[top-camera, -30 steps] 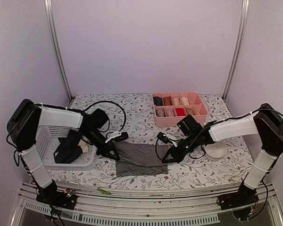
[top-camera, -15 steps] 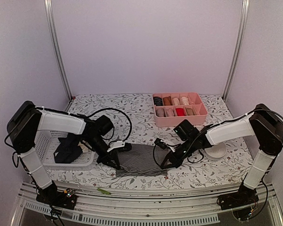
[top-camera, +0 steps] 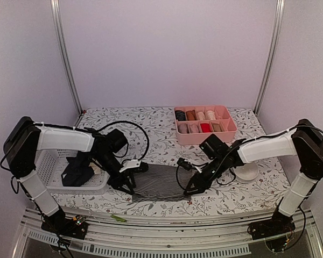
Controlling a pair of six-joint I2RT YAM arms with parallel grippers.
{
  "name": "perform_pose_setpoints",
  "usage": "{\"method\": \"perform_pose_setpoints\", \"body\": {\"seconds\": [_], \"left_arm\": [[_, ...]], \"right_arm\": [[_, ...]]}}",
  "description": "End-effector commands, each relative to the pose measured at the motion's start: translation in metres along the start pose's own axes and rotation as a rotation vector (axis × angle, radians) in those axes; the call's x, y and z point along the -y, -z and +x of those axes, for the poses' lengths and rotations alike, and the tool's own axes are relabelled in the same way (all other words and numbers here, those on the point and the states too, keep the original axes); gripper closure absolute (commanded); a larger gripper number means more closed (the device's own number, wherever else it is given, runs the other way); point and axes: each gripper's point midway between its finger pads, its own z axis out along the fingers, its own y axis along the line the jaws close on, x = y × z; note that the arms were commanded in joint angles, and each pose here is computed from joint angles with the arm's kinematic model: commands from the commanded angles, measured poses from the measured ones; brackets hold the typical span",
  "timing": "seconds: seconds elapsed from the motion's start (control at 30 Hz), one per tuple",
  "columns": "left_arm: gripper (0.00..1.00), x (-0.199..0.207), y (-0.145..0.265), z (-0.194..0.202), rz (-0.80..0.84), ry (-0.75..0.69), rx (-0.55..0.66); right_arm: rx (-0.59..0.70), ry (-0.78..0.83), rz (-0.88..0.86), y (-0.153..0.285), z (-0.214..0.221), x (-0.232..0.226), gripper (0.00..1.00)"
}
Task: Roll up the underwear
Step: Fold the underwear at the center of the board, then smooth out the underwear at the center of the board.
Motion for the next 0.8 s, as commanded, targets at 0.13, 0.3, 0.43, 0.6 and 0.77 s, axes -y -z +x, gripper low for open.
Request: {"method": "perform_pose_setpoints", "body": {"seconds": [0.13, 0.3, 0.43, 0.6, 0.77], "left_arm": [[0.64, -0.009, 0.029, -0.053, -0.072, -0.057, 0.135], [0.73, -0.035, 0.004, -0.044, -0.134, -0.014, 0.073], [0.77, -0.025, -0.027, -0.021, -0.121, -0.052, -0.051], [0.82, -0.012, -0.051, 0.005, -0.113, -0.089, -0.182], [0.81, -0.008, -0.06, 0.005, -0.138, -0.161, -0.227]], "right_arm": [[0.07, -0.017, 0.061, 0.016, -0.048, 0.0, 0.61], [0.015, -0.13, 0.108, -0.007, -0.045, 0.027, 0.66], [-0.049, -0.16, 0.131, -0.018, -0.022, 0.039, 0.67], [-0.16, -0.216, 0.158, -0.03, 0.026, 0.053, 0.67], [-0.217, -0.274, 0.185, -0.029, 0.059, 0.056, 0.67]]}}
